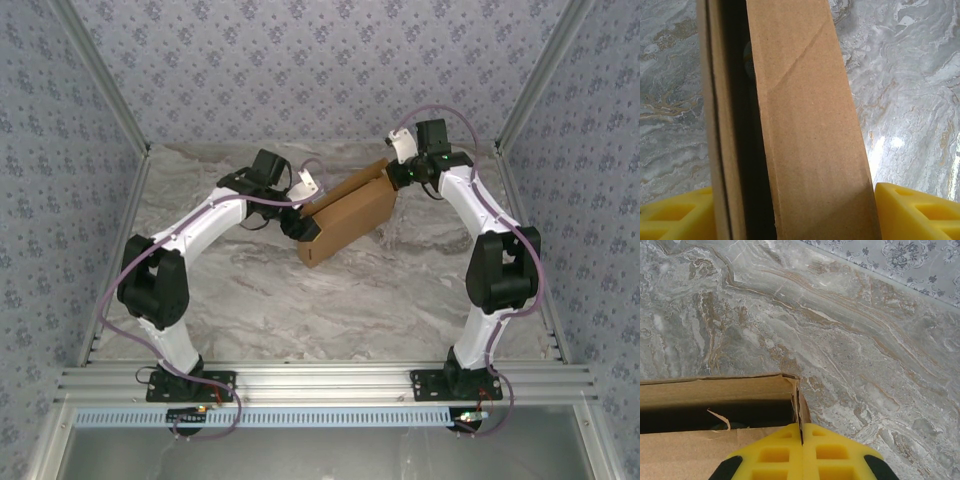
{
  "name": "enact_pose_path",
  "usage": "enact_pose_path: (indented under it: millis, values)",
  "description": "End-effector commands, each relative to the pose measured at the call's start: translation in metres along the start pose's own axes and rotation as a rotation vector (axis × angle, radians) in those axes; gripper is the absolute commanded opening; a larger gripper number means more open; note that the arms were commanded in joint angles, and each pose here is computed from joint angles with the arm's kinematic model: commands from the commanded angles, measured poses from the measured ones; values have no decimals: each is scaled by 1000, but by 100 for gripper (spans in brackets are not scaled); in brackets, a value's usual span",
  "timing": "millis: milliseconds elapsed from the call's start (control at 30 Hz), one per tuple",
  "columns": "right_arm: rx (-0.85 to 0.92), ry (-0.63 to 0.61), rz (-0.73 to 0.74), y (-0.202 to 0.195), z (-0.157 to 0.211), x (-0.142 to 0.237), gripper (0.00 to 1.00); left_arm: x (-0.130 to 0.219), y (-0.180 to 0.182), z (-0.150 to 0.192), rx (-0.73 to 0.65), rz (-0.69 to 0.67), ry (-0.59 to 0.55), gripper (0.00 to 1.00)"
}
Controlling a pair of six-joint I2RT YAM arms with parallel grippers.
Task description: Fold the paper box
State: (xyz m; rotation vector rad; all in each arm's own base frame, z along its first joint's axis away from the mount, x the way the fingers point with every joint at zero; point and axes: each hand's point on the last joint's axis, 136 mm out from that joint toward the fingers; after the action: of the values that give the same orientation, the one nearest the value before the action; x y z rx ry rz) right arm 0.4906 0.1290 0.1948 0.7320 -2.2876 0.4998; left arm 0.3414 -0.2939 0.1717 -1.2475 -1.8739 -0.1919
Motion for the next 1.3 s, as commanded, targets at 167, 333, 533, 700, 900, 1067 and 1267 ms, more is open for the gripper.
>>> enact_pose_path:
  millis: [167,333,533,700,900,1067,1267]
  values:
    - [-42,106,6,2,28,-3,6,3,-10,-5,-2,33,-9,76]
    - [-43,104,6,3,30,-4,6,-2,-3,1,-7,-15,24,79]
    - [-54,100,0,4,29,-2,6,-9,4,9,0,-67,88,75]
    - [-81,105,6,2,26,3,8,-10,6,9,-1,-88,96,68]
    - [-121,133,26,-2,27,9,9,-12,9,15,-4,-110,132,58]
    - [-158,156,29,-2,27,16,9,-14,12,16,3,-118,155,48]
    - [-186,174,37,-2,25,25,9,-12,15,17,-1,-135,164,44]
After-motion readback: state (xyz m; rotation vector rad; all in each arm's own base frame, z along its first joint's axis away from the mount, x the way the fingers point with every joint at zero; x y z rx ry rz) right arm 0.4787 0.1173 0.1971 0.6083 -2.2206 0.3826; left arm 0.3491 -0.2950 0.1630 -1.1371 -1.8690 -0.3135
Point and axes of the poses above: each hand's point on the last joint's axis, 136 mm out from that joint toward the fingers, its own x axis back along the fingers, its own y axis along the line the jaws close on, z = x × y, and after that the axes turned 11 degrees about x, right-handed
